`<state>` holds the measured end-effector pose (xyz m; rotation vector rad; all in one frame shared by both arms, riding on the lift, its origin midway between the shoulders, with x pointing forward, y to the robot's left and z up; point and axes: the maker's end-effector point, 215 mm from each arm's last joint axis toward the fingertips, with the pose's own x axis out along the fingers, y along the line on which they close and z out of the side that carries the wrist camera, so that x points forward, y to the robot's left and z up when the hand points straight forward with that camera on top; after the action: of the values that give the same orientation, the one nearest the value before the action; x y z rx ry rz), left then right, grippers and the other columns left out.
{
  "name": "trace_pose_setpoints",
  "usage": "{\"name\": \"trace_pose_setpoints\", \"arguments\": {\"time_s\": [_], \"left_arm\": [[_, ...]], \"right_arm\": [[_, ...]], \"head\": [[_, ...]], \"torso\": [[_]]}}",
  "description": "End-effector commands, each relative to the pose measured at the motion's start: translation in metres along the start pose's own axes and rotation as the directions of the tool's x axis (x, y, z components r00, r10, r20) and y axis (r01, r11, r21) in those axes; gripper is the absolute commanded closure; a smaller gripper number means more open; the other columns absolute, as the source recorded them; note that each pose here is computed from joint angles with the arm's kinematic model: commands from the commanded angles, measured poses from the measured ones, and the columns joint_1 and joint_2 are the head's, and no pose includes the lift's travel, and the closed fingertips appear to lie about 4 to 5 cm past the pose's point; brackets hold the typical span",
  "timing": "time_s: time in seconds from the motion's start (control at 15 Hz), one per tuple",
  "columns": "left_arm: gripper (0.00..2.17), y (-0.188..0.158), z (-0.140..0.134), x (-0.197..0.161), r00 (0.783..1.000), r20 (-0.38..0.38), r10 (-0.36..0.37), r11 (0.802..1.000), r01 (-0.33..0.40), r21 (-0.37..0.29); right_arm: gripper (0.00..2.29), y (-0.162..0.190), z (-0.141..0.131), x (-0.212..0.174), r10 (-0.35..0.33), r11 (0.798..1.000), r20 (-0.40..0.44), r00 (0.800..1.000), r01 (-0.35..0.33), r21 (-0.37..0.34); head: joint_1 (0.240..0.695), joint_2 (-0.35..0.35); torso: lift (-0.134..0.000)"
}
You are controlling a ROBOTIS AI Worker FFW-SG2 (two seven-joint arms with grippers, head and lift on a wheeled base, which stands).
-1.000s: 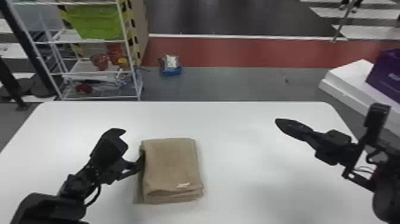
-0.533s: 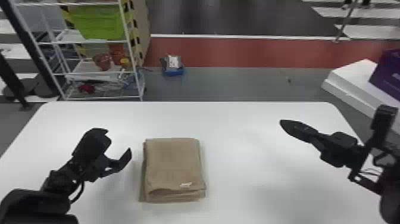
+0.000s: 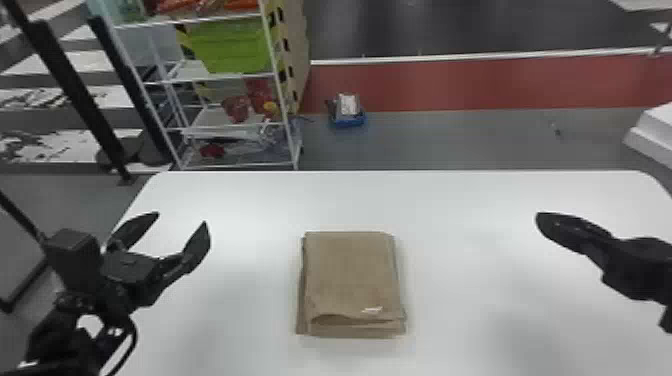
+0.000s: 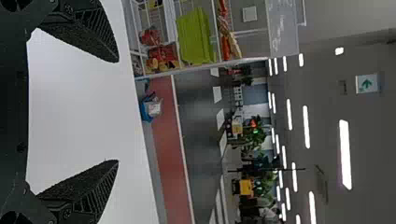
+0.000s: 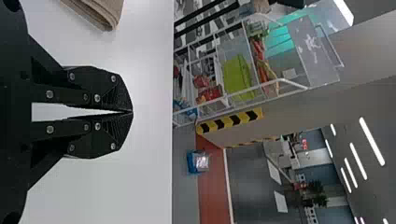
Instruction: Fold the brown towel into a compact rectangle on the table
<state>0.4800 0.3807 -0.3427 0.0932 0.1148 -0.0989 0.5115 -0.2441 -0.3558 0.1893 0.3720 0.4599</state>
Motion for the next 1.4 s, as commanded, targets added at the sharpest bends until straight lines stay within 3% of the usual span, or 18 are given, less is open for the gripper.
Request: {"name": "trace_pose_setpoints", "arguments": {"time_s": [0.0, 0.07, 0.2, 0.47, 0.6, 0.73, 1.33], "left_arm": [[0.12, -0.002, 0.008, -0.012, 0.999, 0.046, 0.002, 0.996, 0.002, -0.084], [0.12, 0.000, 0.005, -0.017, 0.999, 0.045, 0.021, 0.994, -0.016, -0.106], [0.12, 0.001, -0.005, -0.027, 0.999, 0.027, 0.031, 0.994, -0.028, -0.109], [0.12, 0.002, -0.015, -0.040, 0.999, 0.027, 0.047, 0.998, -0.045, -0.054], [0.12, 0.006, -0.023, -0.047, 0.997, 0.026, 0.066, 0.998, -0.065, -0.025], [0.12, 0.008, -0.016, -0.053, 0.994, 0.072, 0.078, 0.997, -0.079, 0.007], [0.13, -0.002, -0.016, -0.065, 0.996, 0.083, 0.030, 0.999, -0.034, 0.041]], "right_arm": [[0.27, 0.023, -0.014, -0.012, -0.019, 0.999, -0.022, 1.000, 0.018, -0.045], [0.10, 0.032, -0.016, -0.017, -0.030, 0.995, 0.005, 1.000, 0.031, -0.094], [0.09, 0.045, -0.007, -0.028, -0.029, 0.979, 0.104, 0.994, 0.049, -0.198], [0.10, 0.056, -0.002, -0.056, 0.005, 0.950, 0.243, 0.970, 0.071, -0.304], [0.11, 0.036, -0.010, -0.071, -0.021, 0.948, 0.285, 0.958, 0.110, -0.297], [0.11, 0.020, -0.014, -0.081, -0.047, 0.955, 0.304, 0.951, 0.132, -0.267], [0.12, 0.019, -0.021, -0.083, -0.068, 0.957, 0.292, 0.954, 0.145, -0.252]], "head": [[0.695, 0.151], [0.695, 0.156], [0.695, 0.171], [0.695, 0.205], [0.695, 0.211], [0.695, 0.200], [0.695, 0.168]], "torso": [[-0.124], [-0.124], [-0.124], [-0.124], [-0.124], [-0.124], [-0.124]]}}
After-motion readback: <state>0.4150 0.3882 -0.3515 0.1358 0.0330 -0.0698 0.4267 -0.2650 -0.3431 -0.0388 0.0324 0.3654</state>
